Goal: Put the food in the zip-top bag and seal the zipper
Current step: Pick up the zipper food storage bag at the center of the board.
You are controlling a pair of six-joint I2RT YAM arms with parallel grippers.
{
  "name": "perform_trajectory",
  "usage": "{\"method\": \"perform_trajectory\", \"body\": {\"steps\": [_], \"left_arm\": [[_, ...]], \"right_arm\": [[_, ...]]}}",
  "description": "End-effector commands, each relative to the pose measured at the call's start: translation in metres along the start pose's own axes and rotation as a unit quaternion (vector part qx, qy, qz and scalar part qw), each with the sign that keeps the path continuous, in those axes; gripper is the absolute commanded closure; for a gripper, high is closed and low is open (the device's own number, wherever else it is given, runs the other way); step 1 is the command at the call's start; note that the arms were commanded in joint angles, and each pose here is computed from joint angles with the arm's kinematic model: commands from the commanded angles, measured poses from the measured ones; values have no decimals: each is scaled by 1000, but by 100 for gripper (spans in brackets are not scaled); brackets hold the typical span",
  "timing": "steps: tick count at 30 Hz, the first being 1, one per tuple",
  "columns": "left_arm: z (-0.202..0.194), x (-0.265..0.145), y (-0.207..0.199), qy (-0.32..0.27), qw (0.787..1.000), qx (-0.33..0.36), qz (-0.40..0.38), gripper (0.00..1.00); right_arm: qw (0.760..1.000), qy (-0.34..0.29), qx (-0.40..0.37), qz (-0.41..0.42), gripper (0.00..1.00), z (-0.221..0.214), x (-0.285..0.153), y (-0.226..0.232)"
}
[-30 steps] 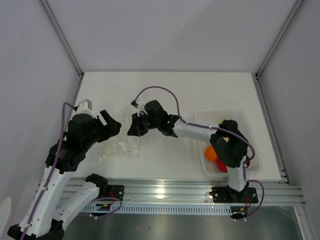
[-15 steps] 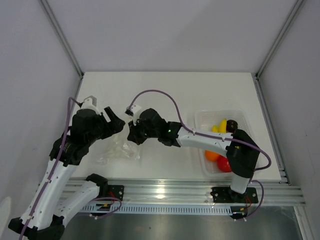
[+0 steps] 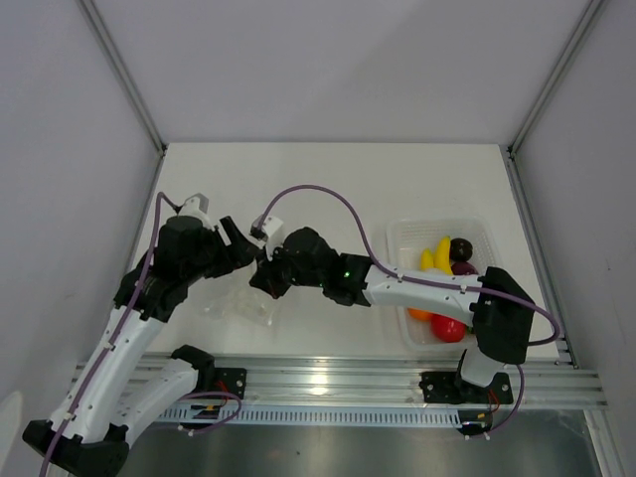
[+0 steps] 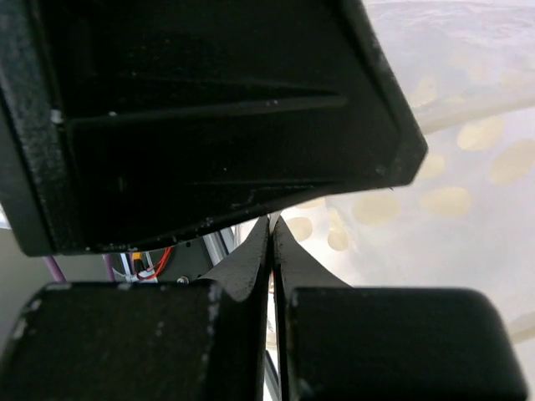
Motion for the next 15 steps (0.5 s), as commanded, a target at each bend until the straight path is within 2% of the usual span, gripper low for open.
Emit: {"method": "perform_trajectory", "body": {"steps": [1,7,12,15], "left_arm": [[0,2,-17,12,999,11,-44,24],[-9,6,-15,34,997,36,-52,40],[-15,6,-12,45,996,58,-57,44],[-15,5,-8,41,995,73,-57,42]], "right_arm": [[998,-56,-15,3,100,31,-12,8],[998,-63,-8,2,100,35,-12,7],[998,-67,11,5,100,39,-13,2],[997,-66,24,10,100,38,-16,1]]}}
Point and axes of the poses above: each gripper's point midway between its finger pads, its own x axis out along the fingers, its own y axis along the line the jaws close on, z = x × y, the point moved 1 cm from there along -x, back along the fingers, and after that the axes turned 13 degrees about -x, right-handed, at the moved point
